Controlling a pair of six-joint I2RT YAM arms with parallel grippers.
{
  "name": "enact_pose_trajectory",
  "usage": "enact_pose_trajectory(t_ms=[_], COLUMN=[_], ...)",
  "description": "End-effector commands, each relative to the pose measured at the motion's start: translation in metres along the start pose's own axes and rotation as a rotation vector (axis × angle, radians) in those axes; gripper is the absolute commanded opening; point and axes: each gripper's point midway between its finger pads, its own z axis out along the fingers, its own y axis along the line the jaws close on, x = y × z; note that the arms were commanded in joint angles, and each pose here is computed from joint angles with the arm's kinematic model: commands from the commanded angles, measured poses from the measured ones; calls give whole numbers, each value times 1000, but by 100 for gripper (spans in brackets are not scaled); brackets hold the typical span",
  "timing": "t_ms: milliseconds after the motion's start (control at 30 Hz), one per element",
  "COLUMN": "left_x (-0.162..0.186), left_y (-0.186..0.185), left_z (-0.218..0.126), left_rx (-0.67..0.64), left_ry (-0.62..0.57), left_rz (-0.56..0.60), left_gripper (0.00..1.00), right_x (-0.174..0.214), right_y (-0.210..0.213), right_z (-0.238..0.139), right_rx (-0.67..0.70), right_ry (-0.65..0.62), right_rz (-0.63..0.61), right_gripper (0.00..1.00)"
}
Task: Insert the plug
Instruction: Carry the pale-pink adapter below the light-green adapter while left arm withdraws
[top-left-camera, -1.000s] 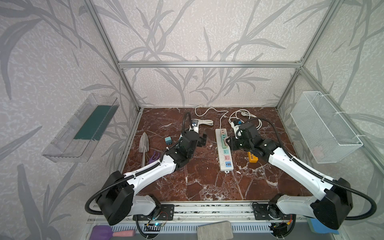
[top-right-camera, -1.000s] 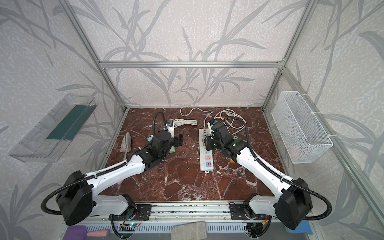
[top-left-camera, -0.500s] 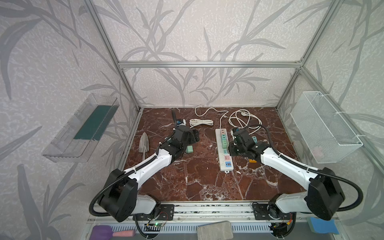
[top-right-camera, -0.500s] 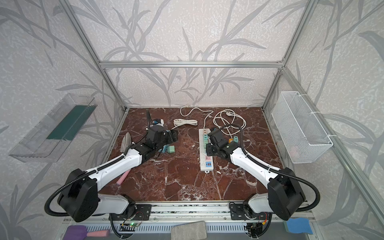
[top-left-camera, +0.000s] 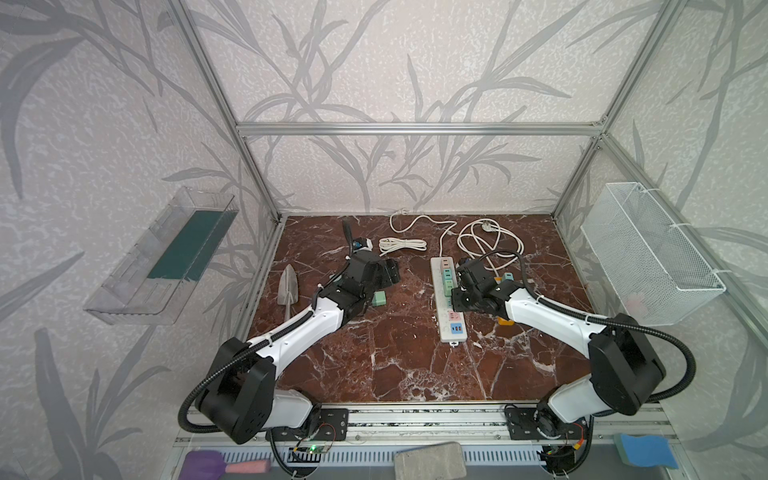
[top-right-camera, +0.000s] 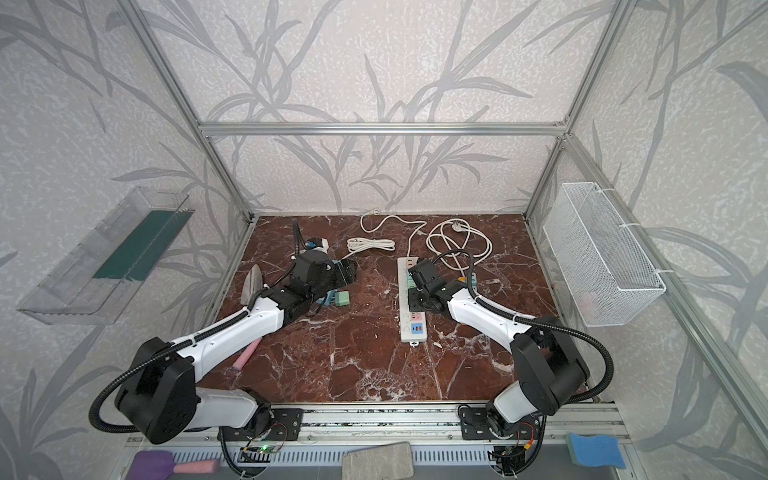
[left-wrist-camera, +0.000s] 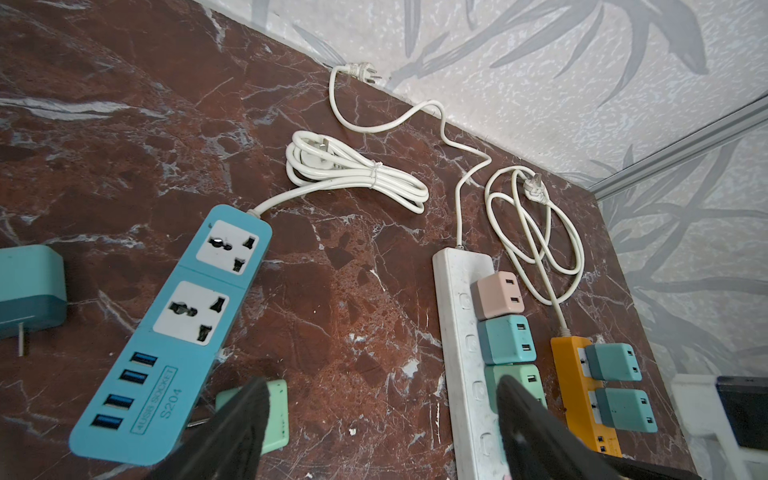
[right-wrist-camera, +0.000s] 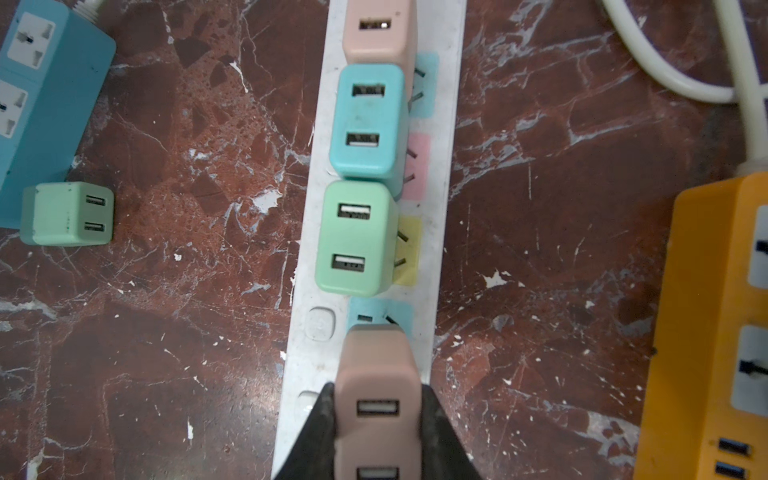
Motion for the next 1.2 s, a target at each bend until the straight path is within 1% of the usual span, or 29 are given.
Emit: enact_pose_trajectory(t_ms=[0, 500, 667, 867, 1067, 1167], left_x=[-4, -6, -7, -8, -9, -10], left_y=[-4, -1, 0, 2, 3, 3], left_z=[2, 2, 2, 2, 2, 2], left_rx=[9, -2, 0, -3, -7, -6], left_ry=[1, -1, -1, -3, -7, -9], left_rz=[-26, -30, -39, -44, -45, -47], left_gripper=[85, 85, 84, 84, 84, 84], right_x=[-5, -2, 0, 1, 11, 18], right_y=[-2, 5, 3, 5, 0, -5], right_z=[2, 9, 5, 11, 22, 25], right_rx=[31, 64, 97, 149, 192, 217], right_ry=[-10, 31, 47, 49, 63, 63], right_rz=[13, 21, 8, -18, -12, 11], right_gripper=[0, 0, 0, 0, 0, 0])
